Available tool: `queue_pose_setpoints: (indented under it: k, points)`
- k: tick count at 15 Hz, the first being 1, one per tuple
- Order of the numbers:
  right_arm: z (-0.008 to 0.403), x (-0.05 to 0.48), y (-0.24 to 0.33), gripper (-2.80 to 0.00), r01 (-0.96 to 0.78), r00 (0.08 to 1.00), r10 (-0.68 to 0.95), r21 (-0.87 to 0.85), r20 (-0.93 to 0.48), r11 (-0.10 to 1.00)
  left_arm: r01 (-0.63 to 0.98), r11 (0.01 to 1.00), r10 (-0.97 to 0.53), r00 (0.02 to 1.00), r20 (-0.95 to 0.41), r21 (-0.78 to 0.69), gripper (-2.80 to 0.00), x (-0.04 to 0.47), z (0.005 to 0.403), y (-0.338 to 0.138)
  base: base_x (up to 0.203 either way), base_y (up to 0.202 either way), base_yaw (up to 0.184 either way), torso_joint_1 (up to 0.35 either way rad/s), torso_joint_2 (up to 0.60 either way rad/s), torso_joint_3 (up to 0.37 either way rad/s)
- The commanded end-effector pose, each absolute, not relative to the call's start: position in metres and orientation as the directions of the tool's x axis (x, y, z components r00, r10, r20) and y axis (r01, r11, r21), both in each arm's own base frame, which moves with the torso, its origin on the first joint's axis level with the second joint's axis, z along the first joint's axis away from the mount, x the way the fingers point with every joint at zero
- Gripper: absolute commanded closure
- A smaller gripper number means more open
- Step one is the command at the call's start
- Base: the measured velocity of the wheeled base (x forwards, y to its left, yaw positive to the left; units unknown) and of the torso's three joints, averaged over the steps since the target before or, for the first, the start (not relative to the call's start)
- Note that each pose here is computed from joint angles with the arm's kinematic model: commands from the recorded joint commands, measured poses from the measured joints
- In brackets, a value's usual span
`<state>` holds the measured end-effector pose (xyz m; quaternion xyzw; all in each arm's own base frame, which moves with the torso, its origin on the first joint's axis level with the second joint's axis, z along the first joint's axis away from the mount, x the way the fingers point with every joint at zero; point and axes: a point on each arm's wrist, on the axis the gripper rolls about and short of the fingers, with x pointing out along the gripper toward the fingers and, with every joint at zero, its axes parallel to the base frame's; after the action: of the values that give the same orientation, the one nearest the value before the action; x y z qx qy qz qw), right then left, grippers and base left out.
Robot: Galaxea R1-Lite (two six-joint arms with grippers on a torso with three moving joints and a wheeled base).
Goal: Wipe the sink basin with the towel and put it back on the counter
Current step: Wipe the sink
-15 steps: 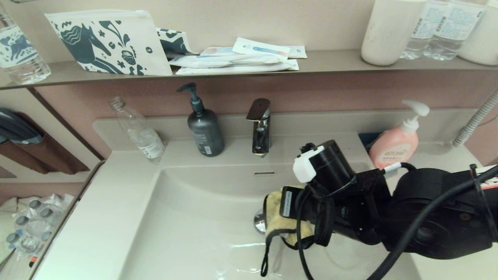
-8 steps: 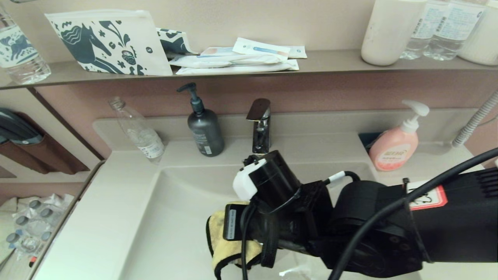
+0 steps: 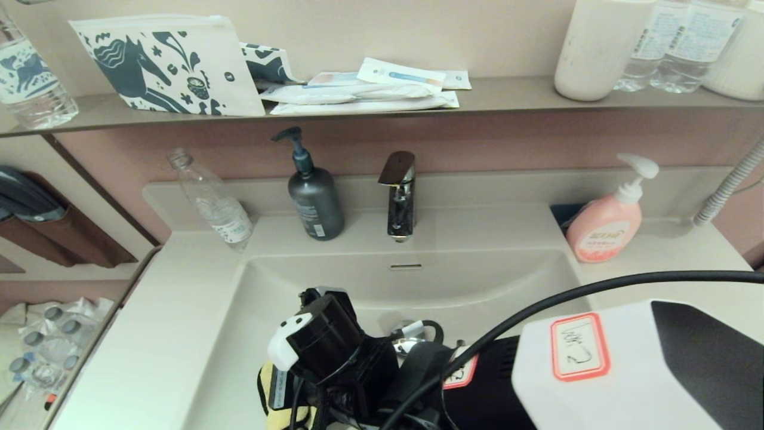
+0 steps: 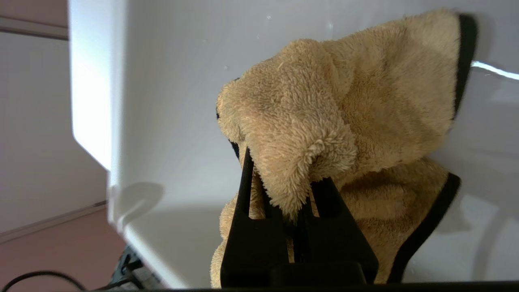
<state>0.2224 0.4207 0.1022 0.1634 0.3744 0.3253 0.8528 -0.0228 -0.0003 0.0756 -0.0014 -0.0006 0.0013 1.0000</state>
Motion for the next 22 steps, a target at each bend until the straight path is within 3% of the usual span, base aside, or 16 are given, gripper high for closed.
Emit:
queue_pose_setpoints:
  k: [1,8,11,22]
  points:
    - [0.07,0.227,0.433,0.0,-0.419,0.5,0.654,0.502,-0.568,0.757,-0.003,1.0,0.003,1.0,0.0,-0.003,0.0,-0.023,0.076,0.0,0.0,0.0,0.0,0.0,0.0,0.0]
    - [0.03,0.252,0.426,0.0,-0.349,0.528,0.562,0.44,-0.637,0.827,-0.003,1.0,0.003,1.0,0.0,-0.003,0.0,-0.023,0.076,0.0,0.0,0.0,0.0,0.0,0.0,0.0]
    - [0.014,0.265,0.407,0.0,-0.267,0.544,0.436,0.344,-0.717,0.9,-0.003,1.0,0.003,1.0,0.0,-0.003,0.0,-0.023,0.076,0.0,0.0,0.0,0.0,0.0,0.0,0.0]
    - [-0.001,0.266,0.315,0.0,-0.147,0.518,0.156,0.093,-0.841,0.985,-0.003,1.0,0.003,1.0,0.0,-0.003,0.0,-0.023,0.076,0.0,0.0,0.0,0.0,0.0,0.0,0.0]
